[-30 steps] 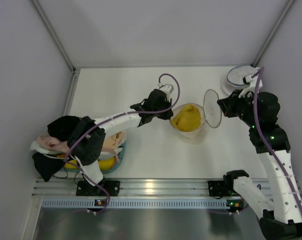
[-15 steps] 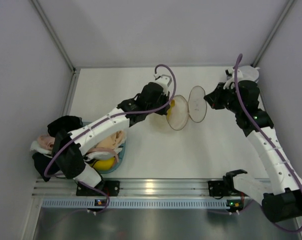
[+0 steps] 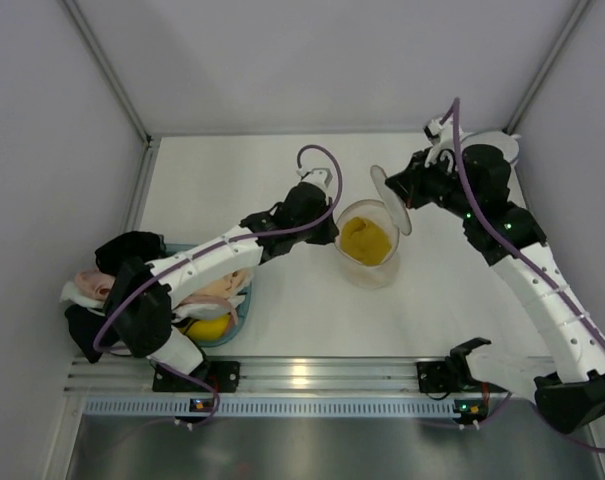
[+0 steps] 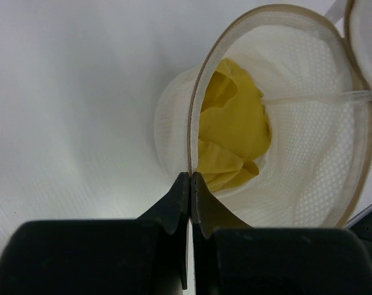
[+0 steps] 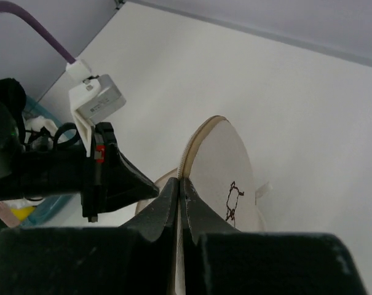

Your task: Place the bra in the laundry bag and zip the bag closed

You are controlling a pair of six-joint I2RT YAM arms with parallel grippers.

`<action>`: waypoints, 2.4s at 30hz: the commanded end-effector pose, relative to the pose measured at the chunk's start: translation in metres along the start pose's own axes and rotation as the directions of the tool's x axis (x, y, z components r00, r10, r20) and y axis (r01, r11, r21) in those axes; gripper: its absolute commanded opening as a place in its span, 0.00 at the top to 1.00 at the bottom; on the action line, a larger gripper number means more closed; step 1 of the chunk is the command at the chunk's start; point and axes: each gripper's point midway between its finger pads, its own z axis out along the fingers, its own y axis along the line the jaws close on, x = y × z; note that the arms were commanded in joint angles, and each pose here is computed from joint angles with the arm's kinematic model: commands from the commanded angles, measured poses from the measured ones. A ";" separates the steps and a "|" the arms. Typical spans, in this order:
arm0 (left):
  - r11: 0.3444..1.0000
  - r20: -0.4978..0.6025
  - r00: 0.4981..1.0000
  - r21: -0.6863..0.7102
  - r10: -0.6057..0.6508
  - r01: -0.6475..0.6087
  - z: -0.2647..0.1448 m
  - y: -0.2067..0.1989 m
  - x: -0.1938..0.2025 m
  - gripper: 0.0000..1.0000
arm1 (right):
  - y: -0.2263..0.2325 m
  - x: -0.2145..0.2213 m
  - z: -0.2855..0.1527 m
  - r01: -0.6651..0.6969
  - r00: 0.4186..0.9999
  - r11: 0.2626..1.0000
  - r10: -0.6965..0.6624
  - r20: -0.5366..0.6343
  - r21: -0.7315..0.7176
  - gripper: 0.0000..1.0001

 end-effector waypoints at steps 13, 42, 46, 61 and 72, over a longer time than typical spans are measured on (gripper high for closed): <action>0.995 0.029 0.995 0.030 -0.096 0.095 0.022 0.002 0.011 1.00 | 0.052 0.087 0.037 -0.179 0.974 0.962 0.144 -0.174 -0.205 1.00; 0.996 0.083 0.995 0.080 -0.055 0.048 0.017 0.046 0.003 1.00 | -0.086 0.183 0.039 -0.521 0.848 0.823 0.530 0.024 0.227 0.40; 0.994 0.066 0.995 0.083 -0.075 0.069 0.020 0.047 0.007 1.00 | -0.095 0.178 0.047 -0.542 0.840 0.813 0.531 0.112 0.211 0.39; 0.991 0.051 0.996 0.111 -0.080 0.073 0.021 0.042 0.008 1.00 | -0.093 0.176 0.099 -0.565 0.825 0.815 0.554 0.112 0.128 0.46; 0.993 0.072 0.995 0.095 -0.075 0.069 0.019 0.045 0.005 1.00 | -0.085 0.193 0.115 -0.568 0.822 0.808 0.567 0.058 0.155 0.59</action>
